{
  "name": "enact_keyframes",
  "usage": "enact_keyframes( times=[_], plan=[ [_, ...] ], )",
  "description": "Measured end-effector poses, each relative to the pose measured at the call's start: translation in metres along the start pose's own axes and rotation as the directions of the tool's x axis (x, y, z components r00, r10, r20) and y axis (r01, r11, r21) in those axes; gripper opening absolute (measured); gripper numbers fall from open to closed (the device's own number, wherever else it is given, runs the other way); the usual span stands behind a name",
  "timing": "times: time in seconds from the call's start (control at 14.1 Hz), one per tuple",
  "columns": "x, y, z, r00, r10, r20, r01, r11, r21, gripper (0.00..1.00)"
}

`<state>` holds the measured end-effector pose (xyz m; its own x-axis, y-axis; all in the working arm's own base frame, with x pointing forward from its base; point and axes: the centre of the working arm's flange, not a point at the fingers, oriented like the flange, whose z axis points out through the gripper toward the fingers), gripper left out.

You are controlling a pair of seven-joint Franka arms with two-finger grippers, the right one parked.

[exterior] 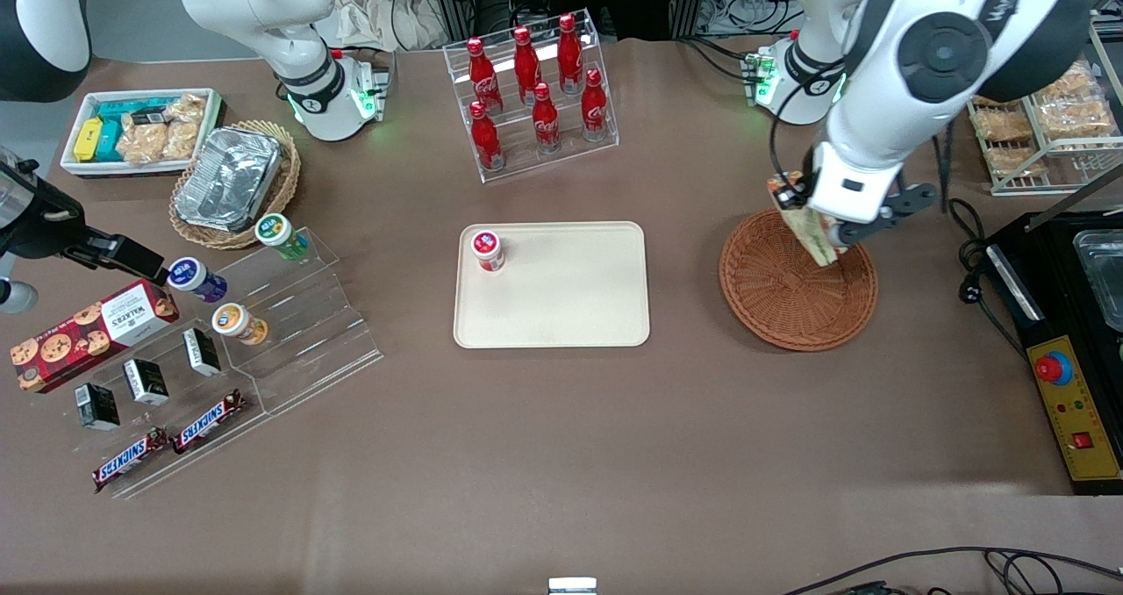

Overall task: Place sandwich from basket to tray
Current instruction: 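Carry the sandwich with the left gripper over the cream tray, then lower the sandwich onto the tray and open the left gripper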

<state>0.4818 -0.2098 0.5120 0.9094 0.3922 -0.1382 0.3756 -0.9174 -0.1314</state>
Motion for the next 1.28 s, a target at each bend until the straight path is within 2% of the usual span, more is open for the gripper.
enact_keyframes(
  times=[0.28,0.64,1.06,1.28],
  plan=[
    [-0.018,0.036,0.007,0.997,0.071,-0.038,-0.072,0.997,-0.028,0.16],
    [-0.035,0.095,0.046,0.982,0.159,-0.104,-0.170,0.980,-0.102,0.16],
    [-0.057,0.166,0.116,0.959,0.254,-0.128,-0.273,0.947,-0.167,0.16],
    [-0.073,0.194,0.149,0.941,0.301,-0.155,-0.328,0.924,-0.197,0.16]
  ],
)
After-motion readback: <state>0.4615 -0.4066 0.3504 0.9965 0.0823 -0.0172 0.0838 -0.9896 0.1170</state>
